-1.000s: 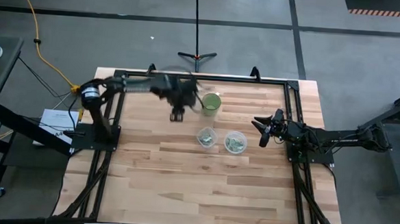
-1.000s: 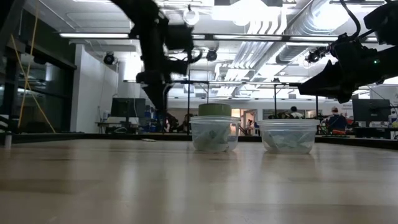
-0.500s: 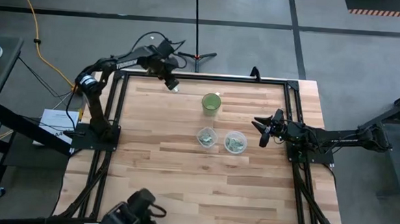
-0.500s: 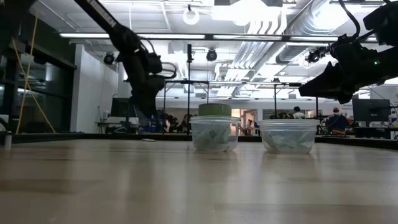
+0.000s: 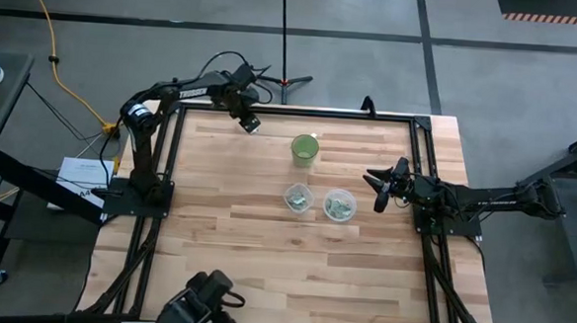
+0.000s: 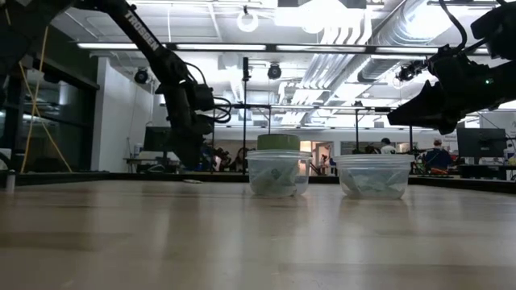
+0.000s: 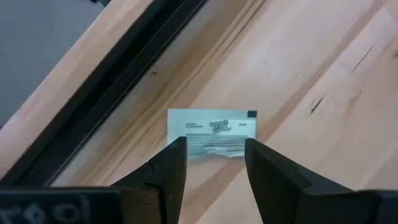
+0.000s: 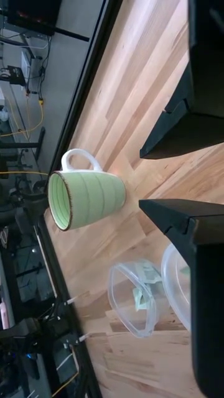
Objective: Pick and place items into bin
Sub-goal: Put the stevia packet into the left transparent bin
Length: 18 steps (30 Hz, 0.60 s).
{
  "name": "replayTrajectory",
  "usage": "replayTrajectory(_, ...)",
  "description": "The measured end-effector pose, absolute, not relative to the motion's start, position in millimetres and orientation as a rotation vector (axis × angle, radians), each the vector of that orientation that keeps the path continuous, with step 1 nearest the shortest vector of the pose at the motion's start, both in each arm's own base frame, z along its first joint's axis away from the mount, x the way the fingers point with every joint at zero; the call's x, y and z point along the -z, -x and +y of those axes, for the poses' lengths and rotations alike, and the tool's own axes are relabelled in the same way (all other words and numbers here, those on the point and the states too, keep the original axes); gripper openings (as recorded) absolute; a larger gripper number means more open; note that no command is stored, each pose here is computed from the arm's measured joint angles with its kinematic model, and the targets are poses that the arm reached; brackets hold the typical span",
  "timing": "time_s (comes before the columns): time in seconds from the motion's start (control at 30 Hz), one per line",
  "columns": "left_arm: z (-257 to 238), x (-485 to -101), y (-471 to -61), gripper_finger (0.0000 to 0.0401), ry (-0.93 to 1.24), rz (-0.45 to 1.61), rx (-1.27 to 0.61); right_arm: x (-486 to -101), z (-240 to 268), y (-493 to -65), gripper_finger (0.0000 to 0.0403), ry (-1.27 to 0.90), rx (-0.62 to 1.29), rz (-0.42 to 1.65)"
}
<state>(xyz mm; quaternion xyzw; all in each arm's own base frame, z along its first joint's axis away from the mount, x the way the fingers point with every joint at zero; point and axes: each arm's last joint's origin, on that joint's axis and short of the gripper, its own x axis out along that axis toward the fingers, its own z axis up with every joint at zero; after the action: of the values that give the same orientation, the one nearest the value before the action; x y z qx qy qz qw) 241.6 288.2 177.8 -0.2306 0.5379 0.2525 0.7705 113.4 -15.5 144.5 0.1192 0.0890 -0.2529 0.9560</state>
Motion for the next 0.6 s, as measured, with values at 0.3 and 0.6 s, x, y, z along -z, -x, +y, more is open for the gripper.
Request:
replayTrajectory(0.3,284.1,-170.0,-247.3,0.0268,0.509,1.196,-0.530,-144.1,-15.4,-113.3,0.0106,-0.247,0.511,0.184)
replayTrajectory(0.6,278.5,-149.7,-259.0,0.0381,0.483,1.275,-0.529,-144.0,-15.4,-113.3,0.0106,-0.249,0.511,0.185)
